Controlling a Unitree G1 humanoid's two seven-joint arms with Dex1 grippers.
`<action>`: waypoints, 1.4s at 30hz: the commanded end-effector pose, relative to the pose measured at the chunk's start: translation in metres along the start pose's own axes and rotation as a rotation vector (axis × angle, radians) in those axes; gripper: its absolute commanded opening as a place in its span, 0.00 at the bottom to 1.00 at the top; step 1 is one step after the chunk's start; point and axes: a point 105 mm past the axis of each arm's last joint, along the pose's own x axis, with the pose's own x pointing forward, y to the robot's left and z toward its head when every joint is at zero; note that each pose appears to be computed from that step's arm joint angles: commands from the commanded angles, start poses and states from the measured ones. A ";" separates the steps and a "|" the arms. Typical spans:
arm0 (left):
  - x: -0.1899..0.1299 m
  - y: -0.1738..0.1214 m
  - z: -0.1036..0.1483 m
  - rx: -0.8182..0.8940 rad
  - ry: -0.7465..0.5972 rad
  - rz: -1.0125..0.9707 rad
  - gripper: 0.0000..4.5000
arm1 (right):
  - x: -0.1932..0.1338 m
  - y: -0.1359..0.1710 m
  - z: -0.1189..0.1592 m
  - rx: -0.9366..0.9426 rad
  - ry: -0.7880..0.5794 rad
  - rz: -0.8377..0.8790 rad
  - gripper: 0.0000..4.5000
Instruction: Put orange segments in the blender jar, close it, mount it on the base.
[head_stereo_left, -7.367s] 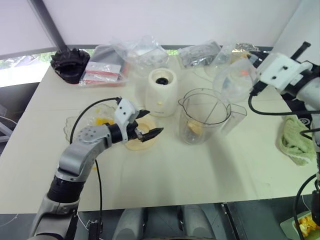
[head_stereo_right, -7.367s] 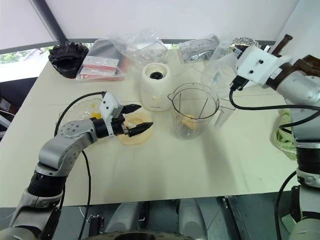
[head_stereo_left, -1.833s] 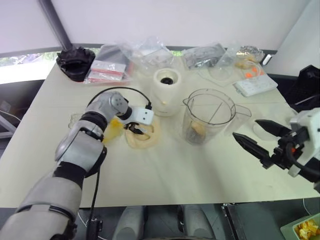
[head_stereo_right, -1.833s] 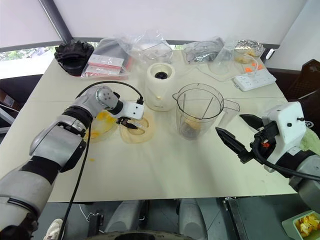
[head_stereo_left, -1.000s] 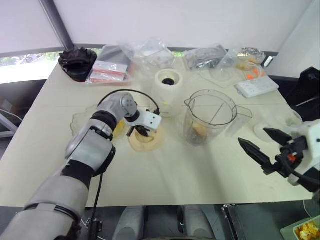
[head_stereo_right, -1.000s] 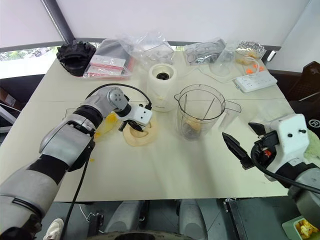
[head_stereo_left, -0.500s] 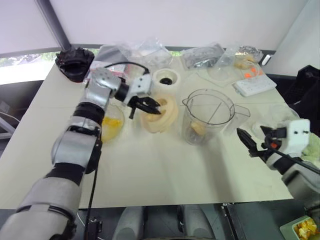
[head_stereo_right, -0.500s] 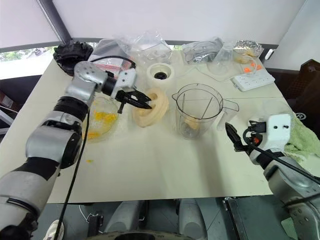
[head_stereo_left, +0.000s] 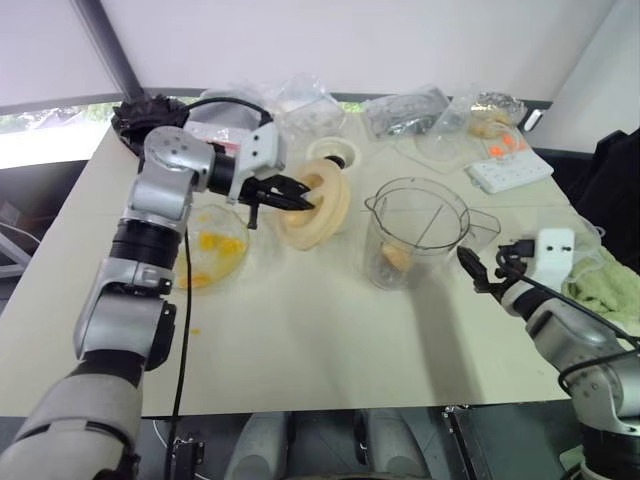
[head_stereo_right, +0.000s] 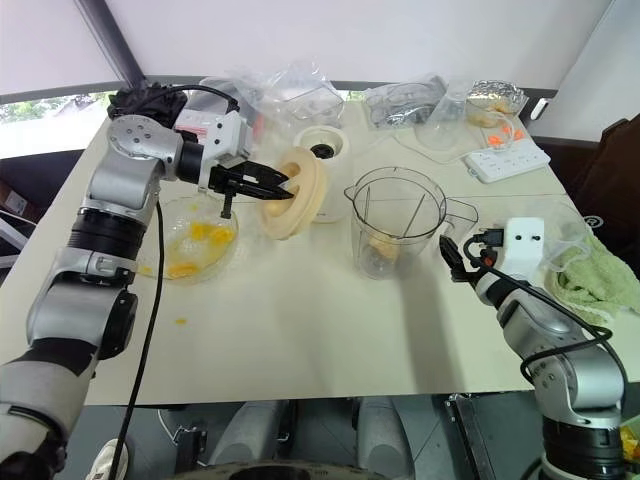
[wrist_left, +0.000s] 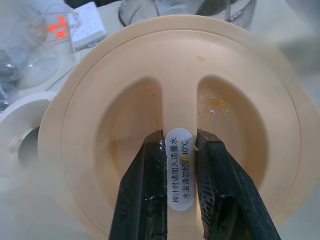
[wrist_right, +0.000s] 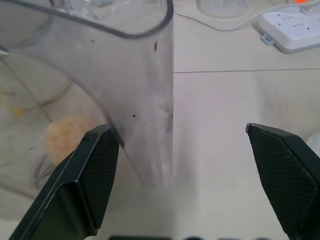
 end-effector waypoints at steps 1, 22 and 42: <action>-0.014 0.006 0.014 0.050 -0.019 0.058 0.05 | 0.007 0.004 0.012 -0.010 -0.059 0.007 0.92; -0.034 0.053 0.089 0.151 -0.121 0.120 0.05 | 0.019 0.098 0.043 -0.089 -0.168 0.260 0.19; 0.009 -0.013 0.072 0.132 0.020 -0.295 0.05 | 0.039 0.120 0.016 -0.271 -0.106 0.257 0.19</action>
